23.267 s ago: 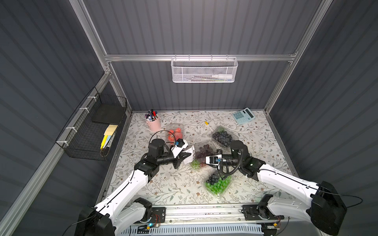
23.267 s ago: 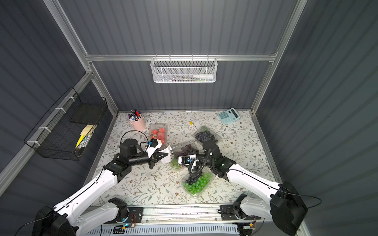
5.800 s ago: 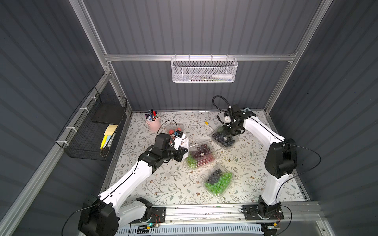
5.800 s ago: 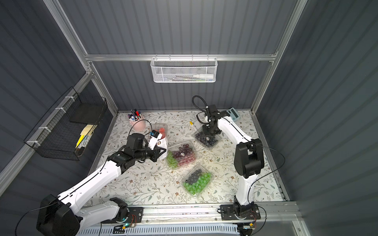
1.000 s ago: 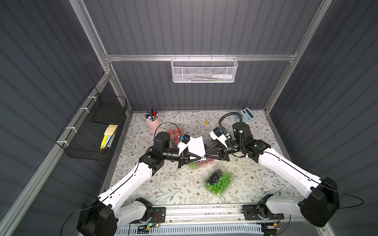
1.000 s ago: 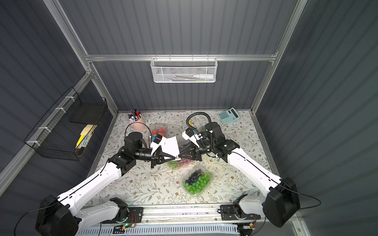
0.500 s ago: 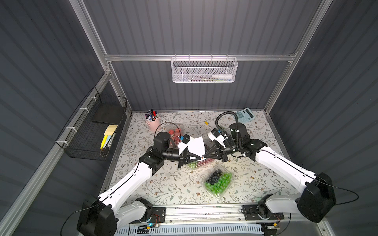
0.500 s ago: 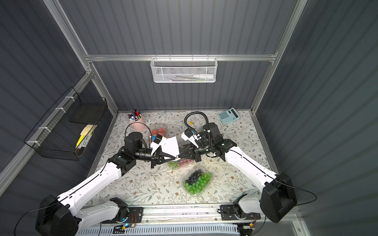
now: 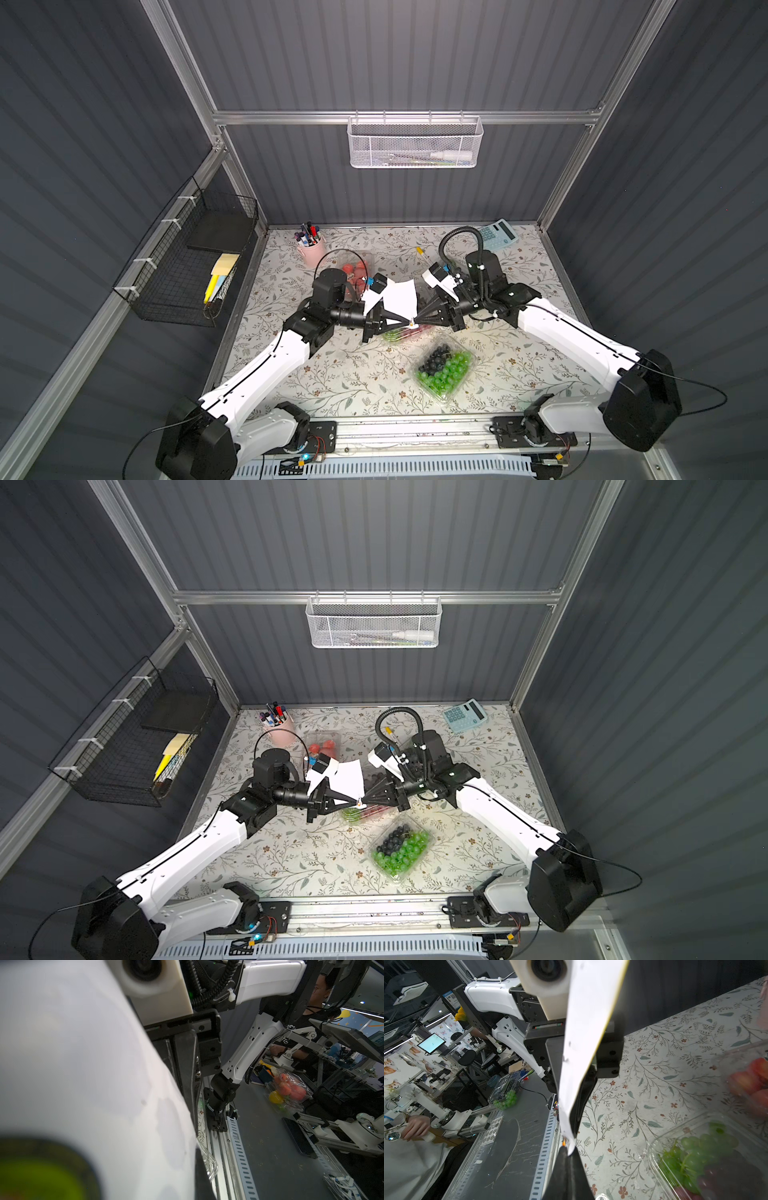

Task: Label fruit boxes
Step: Adjust the label sticker.

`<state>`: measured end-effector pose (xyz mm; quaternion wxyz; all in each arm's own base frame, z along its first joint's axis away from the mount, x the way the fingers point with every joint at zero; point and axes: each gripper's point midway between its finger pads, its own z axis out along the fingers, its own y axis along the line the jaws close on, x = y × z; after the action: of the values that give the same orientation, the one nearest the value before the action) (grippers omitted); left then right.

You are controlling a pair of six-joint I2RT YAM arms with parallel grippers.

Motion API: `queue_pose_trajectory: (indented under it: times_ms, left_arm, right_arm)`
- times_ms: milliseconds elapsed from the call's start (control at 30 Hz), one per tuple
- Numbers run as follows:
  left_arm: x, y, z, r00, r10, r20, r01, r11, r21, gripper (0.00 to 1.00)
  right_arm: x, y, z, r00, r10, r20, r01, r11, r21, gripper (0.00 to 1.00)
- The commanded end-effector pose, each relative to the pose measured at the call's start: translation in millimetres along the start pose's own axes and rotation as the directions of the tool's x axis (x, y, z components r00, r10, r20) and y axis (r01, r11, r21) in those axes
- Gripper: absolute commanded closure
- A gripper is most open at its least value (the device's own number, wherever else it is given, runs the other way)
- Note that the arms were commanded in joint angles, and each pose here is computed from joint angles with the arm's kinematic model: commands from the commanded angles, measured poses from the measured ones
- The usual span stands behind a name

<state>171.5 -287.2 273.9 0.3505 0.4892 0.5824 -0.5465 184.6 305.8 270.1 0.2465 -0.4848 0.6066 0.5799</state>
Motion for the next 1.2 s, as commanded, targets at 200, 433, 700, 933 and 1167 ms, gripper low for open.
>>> queue_pose_trajectory:
  times_ms: [200, 433, 700, 933, 1167]
  left_arm:
    - [-16.3, -4.2, 2.0, 0.998, 0.052, 0.027, -0.052, 0.999, 0.011, 1.00]
    - [-11.9, -3.4, -0.3, 0.999, 0.041, 0.019, -0.041, 0.999, -0.021, 0.95]
    - [-8.0, -3.8, -3.5, 1.000, 0.025, 0.017, -0.024, 0.998, -0.053, 0.82]
    - [-4.9, -2.6, -3.8, 1.000, 0.016, 0.013, -0.016, 0.998, -0.063, 0.82]
    - [-4.7, 0.1, -0.9, 1.000, 0.007, 0.010, -0.006, 0.999, -0.045, 0.94]
  right_arm:
    - [3.6, -4.5, 7.8, 1.000, -0.002, -0.001, 0.002, 1.000, -0.027, 1.00]
    - [4.7, -0.5, 1.2, 1.000, -0.026, -0.002, 0.026, 1.000, -0.012, 1.00]
    - [-0.2, 4.2, -9.6, 0.999, -0.053, 0.011, 0.052, 0.999, 0.010, 1.00]
    - [-3.2, 6.7, -11.9, 0.998, -0.064, 0.016, 0.063, 0.998, 0.009, 1.00]
    - [-8.4, 7.5, -11.4, 0.998, -0.063, 0.030, 0.063, 0.998, -0.005, 1.00]
